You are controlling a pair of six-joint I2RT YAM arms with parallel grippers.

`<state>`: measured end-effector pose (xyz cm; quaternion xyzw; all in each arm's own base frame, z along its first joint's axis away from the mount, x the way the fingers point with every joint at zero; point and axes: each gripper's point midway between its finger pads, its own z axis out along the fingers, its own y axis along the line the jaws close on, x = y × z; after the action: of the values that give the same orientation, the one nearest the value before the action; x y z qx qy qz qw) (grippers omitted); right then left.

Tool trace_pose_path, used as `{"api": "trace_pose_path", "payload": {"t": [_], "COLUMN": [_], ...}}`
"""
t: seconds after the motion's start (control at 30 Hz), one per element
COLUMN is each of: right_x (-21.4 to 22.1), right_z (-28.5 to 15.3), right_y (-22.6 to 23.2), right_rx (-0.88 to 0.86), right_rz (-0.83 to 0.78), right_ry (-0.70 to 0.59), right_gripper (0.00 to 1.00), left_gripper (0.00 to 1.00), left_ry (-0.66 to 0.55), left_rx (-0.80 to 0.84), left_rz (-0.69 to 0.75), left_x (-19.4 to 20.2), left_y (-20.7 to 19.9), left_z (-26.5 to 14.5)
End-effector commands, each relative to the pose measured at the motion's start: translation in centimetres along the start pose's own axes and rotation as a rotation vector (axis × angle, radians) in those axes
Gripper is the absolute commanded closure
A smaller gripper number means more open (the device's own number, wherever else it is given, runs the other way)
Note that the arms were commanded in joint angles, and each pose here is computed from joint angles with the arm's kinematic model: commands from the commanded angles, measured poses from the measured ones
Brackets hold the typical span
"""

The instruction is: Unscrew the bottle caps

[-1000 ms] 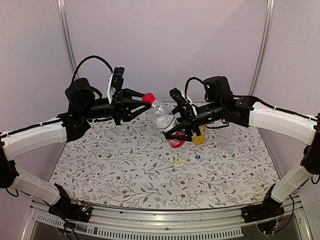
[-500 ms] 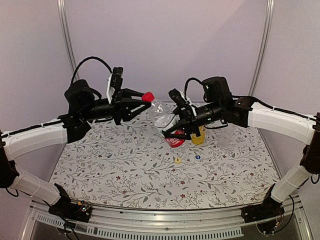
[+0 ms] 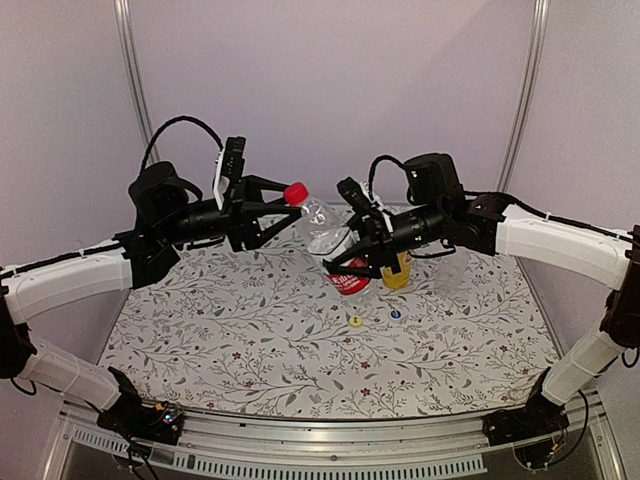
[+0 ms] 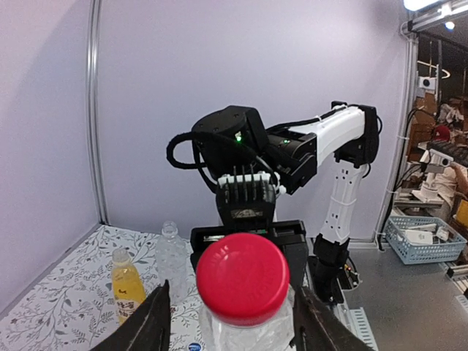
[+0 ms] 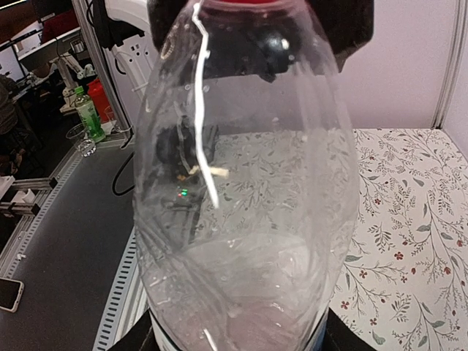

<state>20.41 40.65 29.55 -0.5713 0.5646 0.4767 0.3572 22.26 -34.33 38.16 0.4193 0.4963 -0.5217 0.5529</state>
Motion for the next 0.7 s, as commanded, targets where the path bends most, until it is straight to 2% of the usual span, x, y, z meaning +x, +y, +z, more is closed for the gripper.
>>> {"api": "trace_pose_path", "payload": {"t": [0.0,0.17,0.23,0.4,0.67], "right_x": [-1.1,-0.7,-0.5,-0.3,0.1], "right_z": [-0.4,-0.3,-0.3,-0.1,0.3], "right_y": [0.5,0.5,0.3,0.3,0.2], "right_rx": [-0.001,-0.005,0.002,-0.004,-0.026], "right_rz": [-0.023,-0.016,-0.012,-0.001,0.01], "right_ry": [-0.028,-0.022,-0.018,-0.009,0.005], "right_gripper": [0.57,0.59,0.6,0.6,0.61], "left_gripper": [0.35,0.11,0.06,0.08,0.21], "left_ry": [0.018,0.021,0.021,0.06,0.067], "left_rx": [-0.077,-0.126,-0.135,-0.113,-0.006], "left_rz": [0.021,0.036,0.045,0.046,-0.014], "left_x": [0.1,-0.1,-0.4,-0.6,-1.5], "left_y": [0.7,1.2,1.1,0.9,0.3], "left_z": [-0.5,-1.2,-1.5,-1.1,0.5]}}
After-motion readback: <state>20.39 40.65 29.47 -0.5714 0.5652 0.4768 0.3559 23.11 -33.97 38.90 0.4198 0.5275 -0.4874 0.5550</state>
